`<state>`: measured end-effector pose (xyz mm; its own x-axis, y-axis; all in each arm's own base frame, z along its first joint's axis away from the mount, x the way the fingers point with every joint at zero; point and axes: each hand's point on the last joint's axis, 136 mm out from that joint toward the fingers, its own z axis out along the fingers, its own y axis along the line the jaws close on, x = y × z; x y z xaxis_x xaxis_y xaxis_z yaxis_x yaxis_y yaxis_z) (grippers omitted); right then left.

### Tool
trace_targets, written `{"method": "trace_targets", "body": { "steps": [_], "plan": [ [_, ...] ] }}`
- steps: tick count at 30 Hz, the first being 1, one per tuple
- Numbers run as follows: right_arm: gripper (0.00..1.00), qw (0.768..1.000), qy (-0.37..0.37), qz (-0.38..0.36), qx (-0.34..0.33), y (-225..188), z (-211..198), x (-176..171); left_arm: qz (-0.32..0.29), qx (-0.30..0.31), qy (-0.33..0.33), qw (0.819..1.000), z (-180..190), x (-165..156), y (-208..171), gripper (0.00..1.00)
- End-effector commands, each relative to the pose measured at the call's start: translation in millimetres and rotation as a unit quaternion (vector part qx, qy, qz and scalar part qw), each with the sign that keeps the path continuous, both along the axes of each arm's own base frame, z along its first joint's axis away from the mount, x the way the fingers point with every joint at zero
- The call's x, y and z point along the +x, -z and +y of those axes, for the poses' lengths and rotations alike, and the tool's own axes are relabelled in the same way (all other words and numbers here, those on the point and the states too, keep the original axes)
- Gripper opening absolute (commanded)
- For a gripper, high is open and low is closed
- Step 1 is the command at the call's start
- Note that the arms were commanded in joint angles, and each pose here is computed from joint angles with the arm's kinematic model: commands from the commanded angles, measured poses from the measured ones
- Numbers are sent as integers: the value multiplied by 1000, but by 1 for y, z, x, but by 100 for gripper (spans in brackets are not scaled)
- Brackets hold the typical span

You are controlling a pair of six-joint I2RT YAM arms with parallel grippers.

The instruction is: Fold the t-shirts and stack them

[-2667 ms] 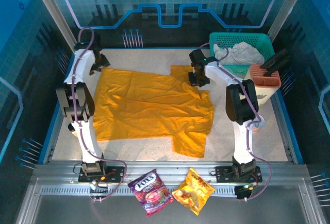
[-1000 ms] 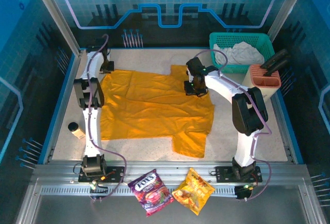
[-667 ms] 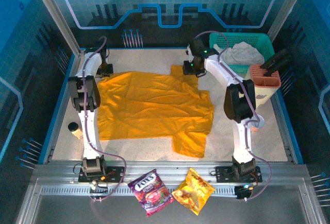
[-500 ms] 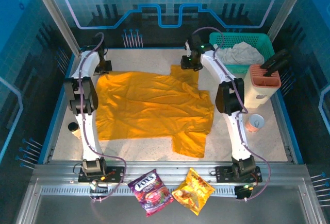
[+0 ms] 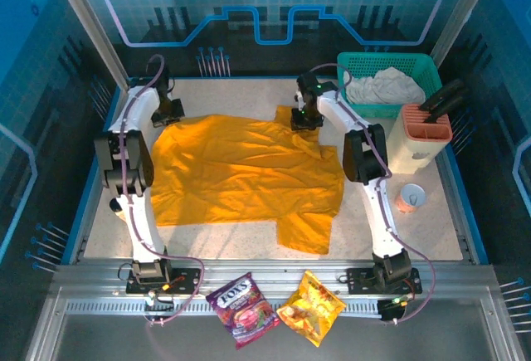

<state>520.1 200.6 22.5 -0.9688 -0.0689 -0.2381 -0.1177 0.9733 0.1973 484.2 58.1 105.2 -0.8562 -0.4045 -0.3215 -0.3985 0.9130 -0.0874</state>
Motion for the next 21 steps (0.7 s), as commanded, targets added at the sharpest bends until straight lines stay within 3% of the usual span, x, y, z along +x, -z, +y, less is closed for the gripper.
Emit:
{"method": "trace_targets", "body": {
  "steps": [1,6,13,21],
  "plan": [
    [29,998,-22,55,5,18,22,-44,-33,-21,-18,999,-8,-6,-29,0],
    [31,1000,-20,22,-9,-10,21,-45,-28,-16,-17,999,-7,-10,-24,0],
    [40,994,23,-63,-90,-78,-28,-12,-32,-16,-13,999,-7,-9,-25,0],
    [53,990,92,-42,-100,-60,-67,2,-34,-23,-10,999,-10,-7,-24,0]
  ]
}}
